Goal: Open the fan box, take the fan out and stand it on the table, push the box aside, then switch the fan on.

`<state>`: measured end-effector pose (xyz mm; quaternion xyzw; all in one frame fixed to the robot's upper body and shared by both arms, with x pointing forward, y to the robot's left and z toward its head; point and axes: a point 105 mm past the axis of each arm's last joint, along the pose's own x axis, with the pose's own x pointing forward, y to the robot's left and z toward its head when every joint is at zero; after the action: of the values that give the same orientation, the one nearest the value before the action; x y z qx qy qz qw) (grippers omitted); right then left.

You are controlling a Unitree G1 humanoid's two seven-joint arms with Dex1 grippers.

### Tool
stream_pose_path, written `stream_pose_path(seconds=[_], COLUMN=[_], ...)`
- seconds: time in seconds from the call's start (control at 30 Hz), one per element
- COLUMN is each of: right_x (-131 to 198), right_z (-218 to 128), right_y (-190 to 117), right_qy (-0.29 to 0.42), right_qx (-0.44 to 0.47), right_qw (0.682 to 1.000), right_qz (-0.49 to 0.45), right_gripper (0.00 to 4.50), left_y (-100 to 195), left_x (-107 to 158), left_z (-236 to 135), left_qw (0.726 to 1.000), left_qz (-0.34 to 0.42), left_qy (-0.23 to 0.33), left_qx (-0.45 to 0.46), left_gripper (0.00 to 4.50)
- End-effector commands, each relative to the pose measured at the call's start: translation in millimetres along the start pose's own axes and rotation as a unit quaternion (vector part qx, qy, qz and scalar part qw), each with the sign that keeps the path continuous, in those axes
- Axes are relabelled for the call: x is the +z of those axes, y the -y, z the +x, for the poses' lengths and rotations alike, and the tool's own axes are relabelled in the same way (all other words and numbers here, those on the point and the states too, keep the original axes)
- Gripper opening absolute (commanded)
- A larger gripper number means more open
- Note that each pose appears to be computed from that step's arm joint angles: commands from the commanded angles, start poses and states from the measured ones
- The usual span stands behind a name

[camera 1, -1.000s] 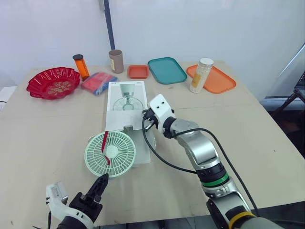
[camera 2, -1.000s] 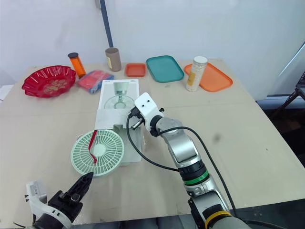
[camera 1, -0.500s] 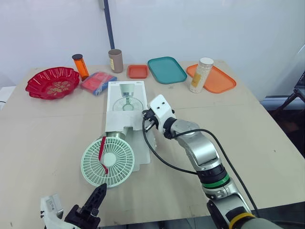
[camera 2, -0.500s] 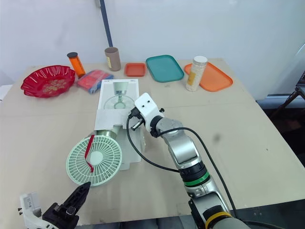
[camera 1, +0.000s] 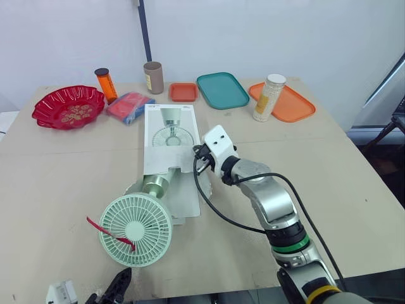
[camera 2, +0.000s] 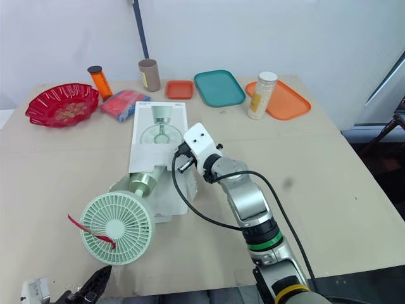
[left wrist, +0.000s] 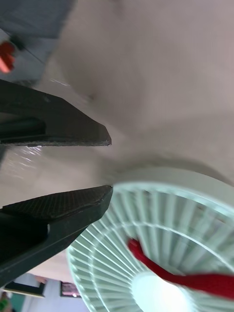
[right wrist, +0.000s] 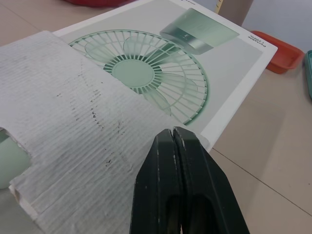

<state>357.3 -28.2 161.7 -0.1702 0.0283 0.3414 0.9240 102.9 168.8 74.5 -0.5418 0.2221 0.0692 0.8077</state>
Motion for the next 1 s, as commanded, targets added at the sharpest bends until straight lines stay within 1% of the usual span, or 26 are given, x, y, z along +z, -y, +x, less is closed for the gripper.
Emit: stream_pose_path(seconds=[0.03,0.1,0.13,0.23,0.3,0.47,0.6,0.7,0.77,0.87,0.93,1.0], right_x=[-30.4,-30.7,-30.7,-30.7,-30.7,-29.9,-28.6,-26.9,-25.9,-24.5,-23.6,-22.6], right_z=[1.0,0.7,0.7,0.4,0.3,1.4,2.4,2.9,4.4,5.2,5.2,5.4], right_y=[-14.2,-16.4,-17.3,-19.0,-19.3,-18.7,-17.4,-16.7,-16.9,-14.9,-16.3,-17.7], right_qy=[-0.054,-0.053,-0.053,-0.053,-0.053,-0.052,-0.05,-0.047,-0.046,-0.042,-0.04,-0.036], right_qx=[0.025,0.028,0.029,0.031,0.032,0.034,0.037,0.04,0.041,0.042,0.046,0.05], right_qw=[0.998,0.998,0.998,0.998,0.998,0.998,0.998,0.998,0.998,0.998,0.998,0.998], right_qz=[0.02,0.02,0.021,0.021,0.021,0.019,0.019,0.018,0.017,0.014,0.014,0.011], right_gripper=[0.0,0.0,0.0,0.0,0.0,0.0,0.0,0.0,0.0,0.0,0.0,0.0], left_y=[24.7,28.0,31.4,36.3,35.3,34.9,25.3,19.0,17.6,18.5,23.4,32.2], left_x=[12.8,14.8,17.1,23.8,26.9,39.9,58.5,83.6,96.0,128.8,144.2,154.0], left_z=[-3.7,-4.2,-5.0,-8.6,-11.1,-20.5,-26.9,-30.1,-31.3,-34.1,-34.9,-32.8], left_qw=[0.998,0.997,0.997,0.995,0.995,0.994,0.993,0.988,0.983,0.963,0.951,0.931], left_qz=[0.015,0.015,0.01,0.001,0.006,0.013,0.059,0.113,0.16,0.255,0.298,0.354], left_qy=[0.027,0.033,0.039,0.054,0.058,0.071,0.075,0.082,0.07,0.062,0.055,0.041], left_qx=[-0.055,-0.064,-0.071,-0.084,-0.082,-0.084,-0.067,-0.059,-0.061,-0.062,-0.068,-0.08], left_gripper=[1.89,2.49,2.93,3.89,4.4,4.4,4.4,4.4,4.4,4.4,4.4,4.4])
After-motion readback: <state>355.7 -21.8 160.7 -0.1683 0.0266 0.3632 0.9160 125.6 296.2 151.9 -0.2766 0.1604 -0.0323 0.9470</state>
